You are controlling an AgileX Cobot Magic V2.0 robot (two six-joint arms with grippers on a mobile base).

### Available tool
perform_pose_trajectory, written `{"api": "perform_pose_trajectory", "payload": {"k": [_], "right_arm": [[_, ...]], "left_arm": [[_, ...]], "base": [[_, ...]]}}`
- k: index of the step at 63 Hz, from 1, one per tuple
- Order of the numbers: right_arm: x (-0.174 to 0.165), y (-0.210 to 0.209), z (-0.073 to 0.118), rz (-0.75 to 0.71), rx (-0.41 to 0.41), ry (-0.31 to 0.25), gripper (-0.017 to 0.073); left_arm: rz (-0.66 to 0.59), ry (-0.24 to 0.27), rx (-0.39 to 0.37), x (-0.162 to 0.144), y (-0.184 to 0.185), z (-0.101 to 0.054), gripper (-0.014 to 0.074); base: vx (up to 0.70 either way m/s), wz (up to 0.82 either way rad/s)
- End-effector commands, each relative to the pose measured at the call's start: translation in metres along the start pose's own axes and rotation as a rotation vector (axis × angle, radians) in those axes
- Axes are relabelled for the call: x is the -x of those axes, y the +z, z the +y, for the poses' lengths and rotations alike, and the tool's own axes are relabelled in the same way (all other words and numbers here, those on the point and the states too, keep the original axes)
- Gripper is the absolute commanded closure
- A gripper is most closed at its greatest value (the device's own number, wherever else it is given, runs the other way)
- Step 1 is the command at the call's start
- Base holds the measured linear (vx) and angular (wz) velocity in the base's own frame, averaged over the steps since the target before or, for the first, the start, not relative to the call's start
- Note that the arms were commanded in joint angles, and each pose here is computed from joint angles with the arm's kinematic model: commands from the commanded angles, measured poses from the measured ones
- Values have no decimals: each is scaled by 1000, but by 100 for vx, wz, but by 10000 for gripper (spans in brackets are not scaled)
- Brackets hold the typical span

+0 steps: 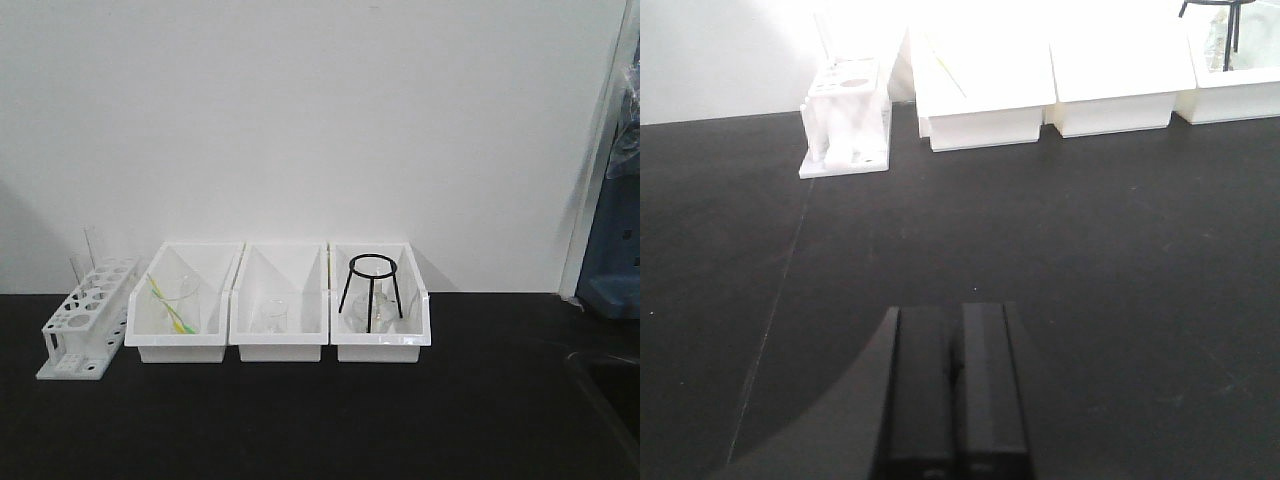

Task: Wipe beaker with gray cloth and return to tray
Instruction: 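Drive the base from the bins bench to the bench with cloth and tray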

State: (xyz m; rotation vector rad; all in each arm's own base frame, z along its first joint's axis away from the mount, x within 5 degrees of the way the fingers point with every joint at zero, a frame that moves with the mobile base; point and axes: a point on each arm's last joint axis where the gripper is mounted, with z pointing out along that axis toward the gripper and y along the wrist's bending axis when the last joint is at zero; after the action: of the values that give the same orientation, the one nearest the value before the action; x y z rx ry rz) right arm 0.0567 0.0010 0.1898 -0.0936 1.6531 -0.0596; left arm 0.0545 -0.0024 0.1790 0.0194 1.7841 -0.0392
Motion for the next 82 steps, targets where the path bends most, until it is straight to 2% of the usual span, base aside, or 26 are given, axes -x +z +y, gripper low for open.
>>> {"api": "perform_pose_trajectory", "payload": {"k": [1, 57, 82], "right_arm": [[6, -1, -1, -88, -9, -16, 571], [6, -1, -1, -88, -9, -16, 571], [6, -1, -1, -88, -9, -16, 571]], "left_arm": [[-81, -3, 2, -1, 1, 0, 600], [-81, -3, 2, -1, 1, 0, 600], [-81, -3, 2, -1, 1, 0, 600]], "base": [[0, 0], [-1, 1], [-20, 6]]}}
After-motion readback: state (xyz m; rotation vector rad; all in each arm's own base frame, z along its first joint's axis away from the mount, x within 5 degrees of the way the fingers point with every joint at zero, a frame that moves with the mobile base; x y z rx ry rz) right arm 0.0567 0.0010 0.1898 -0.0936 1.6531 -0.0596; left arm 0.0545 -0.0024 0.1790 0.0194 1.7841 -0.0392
